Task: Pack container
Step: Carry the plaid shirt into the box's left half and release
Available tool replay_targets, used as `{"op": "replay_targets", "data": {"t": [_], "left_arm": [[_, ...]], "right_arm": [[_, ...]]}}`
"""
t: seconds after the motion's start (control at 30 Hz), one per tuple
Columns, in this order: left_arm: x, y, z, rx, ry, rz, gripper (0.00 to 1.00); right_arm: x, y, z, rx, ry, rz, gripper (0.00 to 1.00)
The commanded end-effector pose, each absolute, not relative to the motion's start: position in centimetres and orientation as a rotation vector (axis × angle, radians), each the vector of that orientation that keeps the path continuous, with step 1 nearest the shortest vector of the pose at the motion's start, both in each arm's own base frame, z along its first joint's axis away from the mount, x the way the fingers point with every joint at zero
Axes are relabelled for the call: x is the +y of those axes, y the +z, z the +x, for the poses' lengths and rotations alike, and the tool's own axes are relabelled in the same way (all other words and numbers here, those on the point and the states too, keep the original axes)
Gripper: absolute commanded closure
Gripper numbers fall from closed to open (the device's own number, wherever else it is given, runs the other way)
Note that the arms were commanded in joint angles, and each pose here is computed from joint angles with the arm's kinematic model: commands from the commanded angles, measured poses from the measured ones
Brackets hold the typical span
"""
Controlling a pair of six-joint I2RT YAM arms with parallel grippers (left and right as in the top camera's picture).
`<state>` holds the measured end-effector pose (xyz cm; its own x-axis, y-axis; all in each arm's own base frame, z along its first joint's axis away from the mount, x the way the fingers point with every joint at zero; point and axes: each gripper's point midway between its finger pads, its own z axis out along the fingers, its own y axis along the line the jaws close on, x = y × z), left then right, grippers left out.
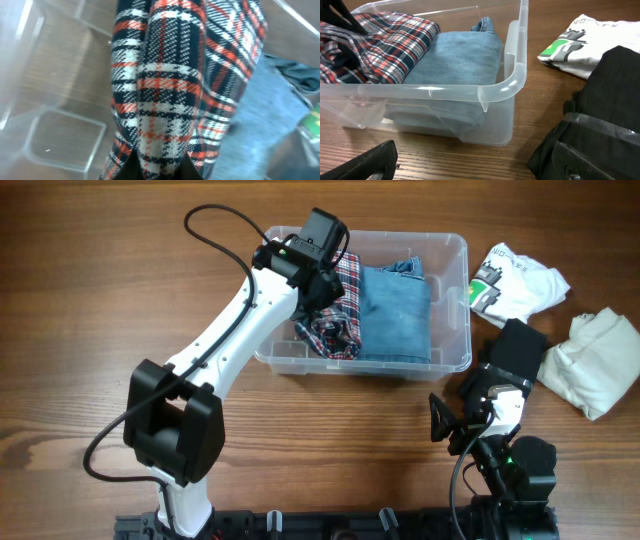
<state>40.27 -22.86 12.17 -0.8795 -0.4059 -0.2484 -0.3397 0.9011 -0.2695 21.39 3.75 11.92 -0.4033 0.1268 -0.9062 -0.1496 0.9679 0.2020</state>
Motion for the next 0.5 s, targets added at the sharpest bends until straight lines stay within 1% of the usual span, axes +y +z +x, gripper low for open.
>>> {"op": "replay_targets", "data": {"t": [0.0, 0.03, 0.07, 0.13, 0.17, 0.2, 0.27, 0.3, 0.33, 0.37, 0.43, 0.47], "left_arm": [[-20.2, 12.6, 41.0, 2.711, -0.139, -0.53, 0.96], [-19.2, 13.2, 41.1, 2.686, -0.096, -0.538, 0.96], [-18.5, 13.8, 41.2, 2.666, -0.08, -0.549, 0.92], [-17.3, 15.8, 41.2, 2.632, -0.092, -0.558, 0.58], [-17.0, 16.5, 41.1, 2.62, -0.101, -0.566, 0.56], [-16.7, 17.2, 41.1, 2.605, -0.113, -0.573, 0.48], [-16.5, 18.5, 41.3, 2.574, -0.146, -0.581, 0.23], [-16.5, 18.6, 41.3, 2.57, -0.149, -0.574, 0.18], [-16.8, 18.6, 41.2, 2.588, -0.157, -0.529, 0.2], [-17.2, 18.5, 41.0, 2.607, -0.182, -0.501, 0.26], [-17.8, 18.4, 40.9, 2.623, -0.219, -0.492, 0.38], [-18.0, 18.4, 40.9, 2.621, -0.228, -0.49, 0.48]], "right_arm": [[3.7, 12.2, 21.4, 1.951, 0.306, -0.006, 0.0], [3.7, 12.2, 21.4, 1.951, 0.306, -0.006, 0.0], [3.7, 12.2, 21.4, 1.951, 0.306, -0.006, 0.0], [3.7, 12.2, 21.4, 1.951, 0.306, -0.006, 0.0], [3.7, 12.2, 21.4, 1.951, 0.306, -0.006, 0.0], [3.7, 12.2, 21.4, 1.951, 0.306, -0.006, 0.0], [3.7, 12.2, 21.4, 1.951, 0.306, -0.006, 0.0], [3.7, 12.2, 21.4, 1.951, 0.306, -0.006, 0.0], [3.7, 12.2, 21.4, 1.951, 0.306, -0.006, 0.0], [3.7, 12.2, 21.4, 1.951, 0.306, -0.006, 0.0], [3.7, 12.2, 21.4, 1.951, 0.306, -0.006, 0.0], [3.7, 12.2, 21.4, 1.951, 0.306, -0.006, 0.0]]}}
